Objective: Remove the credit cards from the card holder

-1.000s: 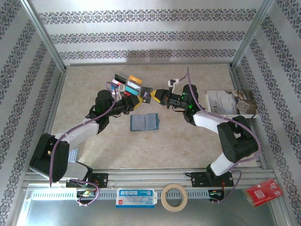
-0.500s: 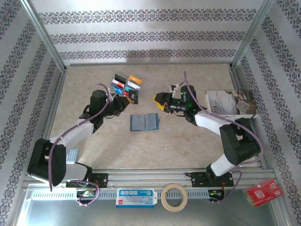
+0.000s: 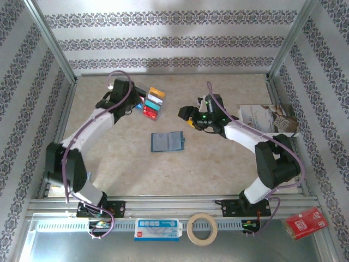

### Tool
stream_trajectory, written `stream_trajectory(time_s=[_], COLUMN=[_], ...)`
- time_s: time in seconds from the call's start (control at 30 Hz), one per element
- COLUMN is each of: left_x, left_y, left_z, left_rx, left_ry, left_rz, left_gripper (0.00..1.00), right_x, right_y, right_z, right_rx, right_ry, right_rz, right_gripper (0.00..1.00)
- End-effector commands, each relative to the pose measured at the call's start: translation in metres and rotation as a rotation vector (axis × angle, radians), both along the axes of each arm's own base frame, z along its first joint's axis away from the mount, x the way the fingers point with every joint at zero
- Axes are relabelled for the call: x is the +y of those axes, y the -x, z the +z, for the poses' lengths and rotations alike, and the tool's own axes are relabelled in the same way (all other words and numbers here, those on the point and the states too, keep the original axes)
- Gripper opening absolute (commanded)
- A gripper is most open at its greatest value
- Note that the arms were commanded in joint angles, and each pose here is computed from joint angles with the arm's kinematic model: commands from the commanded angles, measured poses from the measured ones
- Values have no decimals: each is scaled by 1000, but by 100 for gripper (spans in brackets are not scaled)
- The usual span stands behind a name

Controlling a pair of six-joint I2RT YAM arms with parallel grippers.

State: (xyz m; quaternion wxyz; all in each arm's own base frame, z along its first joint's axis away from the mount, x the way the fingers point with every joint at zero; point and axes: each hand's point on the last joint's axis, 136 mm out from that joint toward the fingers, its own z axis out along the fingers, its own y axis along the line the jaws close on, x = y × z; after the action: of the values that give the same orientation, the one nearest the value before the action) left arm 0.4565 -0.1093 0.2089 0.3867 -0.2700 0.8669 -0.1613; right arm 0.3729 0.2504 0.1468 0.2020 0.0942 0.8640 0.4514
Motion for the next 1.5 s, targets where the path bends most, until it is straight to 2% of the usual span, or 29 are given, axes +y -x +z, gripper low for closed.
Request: stream_trajectory(time_s=[0.0, 0.27, 0.47, 0.7, 0.9, 1.07, 1.47], left_x=[15, 11, 14, 17, 19, 17, 4], left_y=[-10, -55, -70, -79, -83, -86, -102], left_z=[-11, -21, -34, -43, -46, -54, -76], left_rx=[102, 66, 96, 105, 126, 127, 158], left_ry=[-146, -182, -243, -259, -238, -171, -82], left_rz=[134, 236, 262, 312, 376, 450, 495], left_gripper=[0, 0, 0, 0, 0, 0, 0], right_x=[3, 7, 10, 18, 24, 26, 21], right_y=[-2, 4, 5, 9, 11, 10, 8], right_z=[-3, 3, 8, 1, -5, -2, 6], right_rx=[-13, -20, -70, -42, -20, -25, -37], right_ry=[43, 25, 51, 45, 40, 39, 32], right_rz=[11, 53, 62, 74, 84, 89, 93], right_gripper=[79, 83, 88, 89, 89, 89, 88])
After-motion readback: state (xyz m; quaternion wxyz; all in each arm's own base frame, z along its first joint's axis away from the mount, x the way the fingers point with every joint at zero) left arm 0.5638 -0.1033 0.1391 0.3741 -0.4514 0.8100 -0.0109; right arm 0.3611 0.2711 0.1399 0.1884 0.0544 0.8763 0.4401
